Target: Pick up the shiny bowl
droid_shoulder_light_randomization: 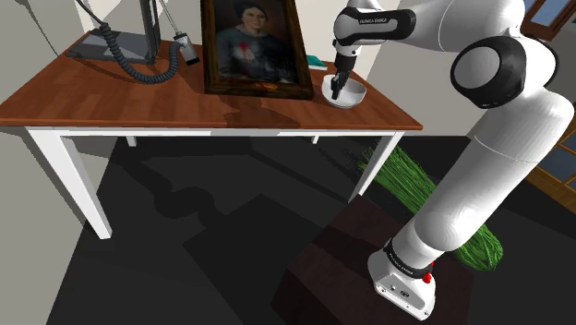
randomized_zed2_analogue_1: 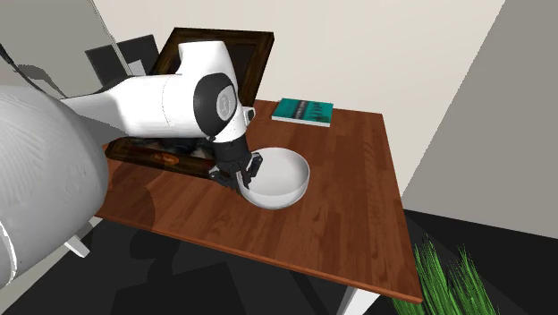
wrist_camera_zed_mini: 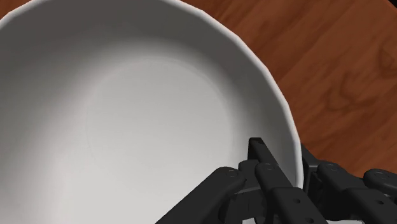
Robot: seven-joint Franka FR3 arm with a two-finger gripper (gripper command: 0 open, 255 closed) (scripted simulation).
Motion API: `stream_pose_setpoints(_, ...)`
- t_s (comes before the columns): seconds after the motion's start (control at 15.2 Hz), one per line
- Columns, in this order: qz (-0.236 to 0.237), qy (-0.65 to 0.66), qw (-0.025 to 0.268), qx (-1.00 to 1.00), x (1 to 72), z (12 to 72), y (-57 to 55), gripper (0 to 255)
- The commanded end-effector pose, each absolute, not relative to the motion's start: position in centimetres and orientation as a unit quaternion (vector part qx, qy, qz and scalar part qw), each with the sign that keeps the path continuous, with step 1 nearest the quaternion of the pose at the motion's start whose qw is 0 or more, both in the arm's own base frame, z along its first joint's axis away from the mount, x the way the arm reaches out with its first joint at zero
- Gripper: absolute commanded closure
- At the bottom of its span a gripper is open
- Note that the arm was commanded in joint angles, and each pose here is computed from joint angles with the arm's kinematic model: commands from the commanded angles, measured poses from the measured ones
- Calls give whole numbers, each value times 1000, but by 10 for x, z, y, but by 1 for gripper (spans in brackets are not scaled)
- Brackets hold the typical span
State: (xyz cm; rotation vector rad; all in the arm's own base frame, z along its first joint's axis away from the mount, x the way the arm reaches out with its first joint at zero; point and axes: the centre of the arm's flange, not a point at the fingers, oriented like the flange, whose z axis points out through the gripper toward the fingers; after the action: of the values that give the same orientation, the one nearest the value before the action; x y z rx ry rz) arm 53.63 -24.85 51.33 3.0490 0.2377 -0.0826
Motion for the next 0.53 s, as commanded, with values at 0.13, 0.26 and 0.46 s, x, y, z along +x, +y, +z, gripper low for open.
stream_pose_setpoints(0.13,-27,78,41,996,536,513,-249,255)
stream_pose_setpoints(0.26,-27,77,41,996,536,524,-249,255)
stream_pose_setpoints(0.46,-27,78,41,996,536,539,-249,255)
